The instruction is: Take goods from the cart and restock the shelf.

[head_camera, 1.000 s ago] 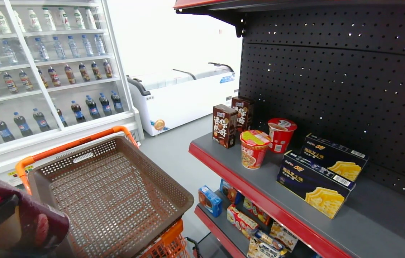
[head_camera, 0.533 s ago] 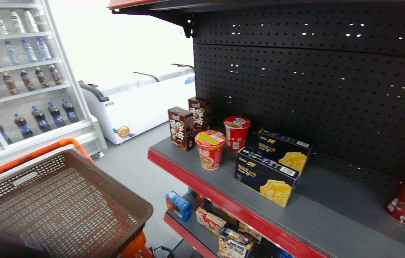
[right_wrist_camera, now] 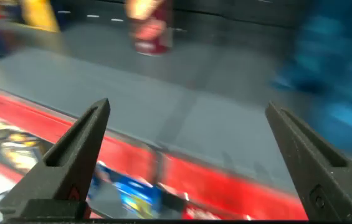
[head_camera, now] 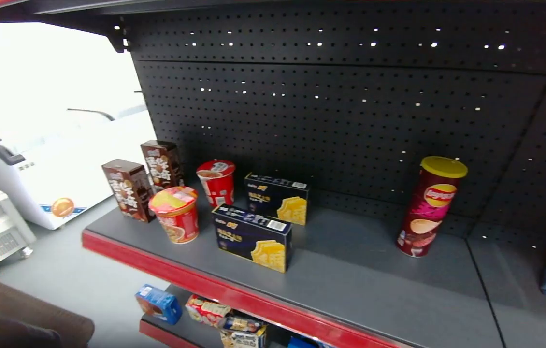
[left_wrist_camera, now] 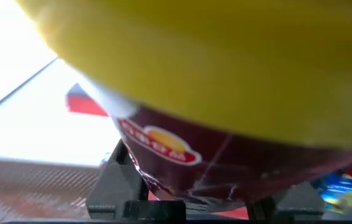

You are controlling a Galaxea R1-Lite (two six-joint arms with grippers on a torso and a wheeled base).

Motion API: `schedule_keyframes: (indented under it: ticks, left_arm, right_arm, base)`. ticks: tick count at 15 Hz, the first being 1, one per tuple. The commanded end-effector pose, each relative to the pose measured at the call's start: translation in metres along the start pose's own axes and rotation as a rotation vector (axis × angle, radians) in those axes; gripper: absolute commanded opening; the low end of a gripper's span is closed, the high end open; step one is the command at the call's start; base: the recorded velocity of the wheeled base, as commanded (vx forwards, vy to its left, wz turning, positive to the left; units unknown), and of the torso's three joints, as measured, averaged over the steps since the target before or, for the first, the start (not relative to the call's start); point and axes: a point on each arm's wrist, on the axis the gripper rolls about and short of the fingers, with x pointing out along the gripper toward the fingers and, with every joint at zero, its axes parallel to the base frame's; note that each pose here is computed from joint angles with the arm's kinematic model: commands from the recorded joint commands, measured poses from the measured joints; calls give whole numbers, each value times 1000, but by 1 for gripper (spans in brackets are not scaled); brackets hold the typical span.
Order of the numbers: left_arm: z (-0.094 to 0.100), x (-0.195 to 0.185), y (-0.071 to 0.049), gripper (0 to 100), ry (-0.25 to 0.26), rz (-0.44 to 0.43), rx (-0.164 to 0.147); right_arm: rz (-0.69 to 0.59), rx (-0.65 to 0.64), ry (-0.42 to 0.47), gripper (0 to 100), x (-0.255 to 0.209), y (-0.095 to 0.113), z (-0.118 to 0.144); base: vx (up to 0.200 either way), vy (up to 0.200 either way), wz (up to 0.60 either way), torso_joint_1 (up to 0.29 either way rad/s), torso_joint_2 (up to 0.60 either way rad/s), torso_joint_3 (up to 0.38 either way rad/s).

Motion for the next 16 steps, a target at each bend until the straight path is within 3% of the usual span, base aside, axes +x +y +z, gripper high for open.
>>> schedule_keyframes:
  ticks: [1, 6, 12, 15, 16]
  left_arm:
    - [-1, 1, 0, 0, 6, 0, -1]
    - [-1, 1, 0, 0, 6, 0, -1]
    - [7, -4, -1, 0, -43, -7, 6]
    - [15, -18, -2, 0, -121, 19, 10]
    - [13, -20, -1, 0, -127, 43, 8]
  right_arm:
    - [0, -1, -1, 100, 0, 0, 0]
    - [0, 1, 1, 100, 0, 0, 0]
    - [0, 1, 1, 100, 0, 0, 0]
    - [5, -7, -1, 100, 0, 0, 0]
    - [9, -14, -1, 100, 0, 0, 0]
  base:
    - [0, 0, -600, 2, 2, -2]
    - [0, 0, -600, 0, 3, 2]
    - [0, 0, 0, 0, 0, 0]
    - [0, 0, 0, 0, 0, 0]
    - [0, 0, 0, 0, 0, 0]
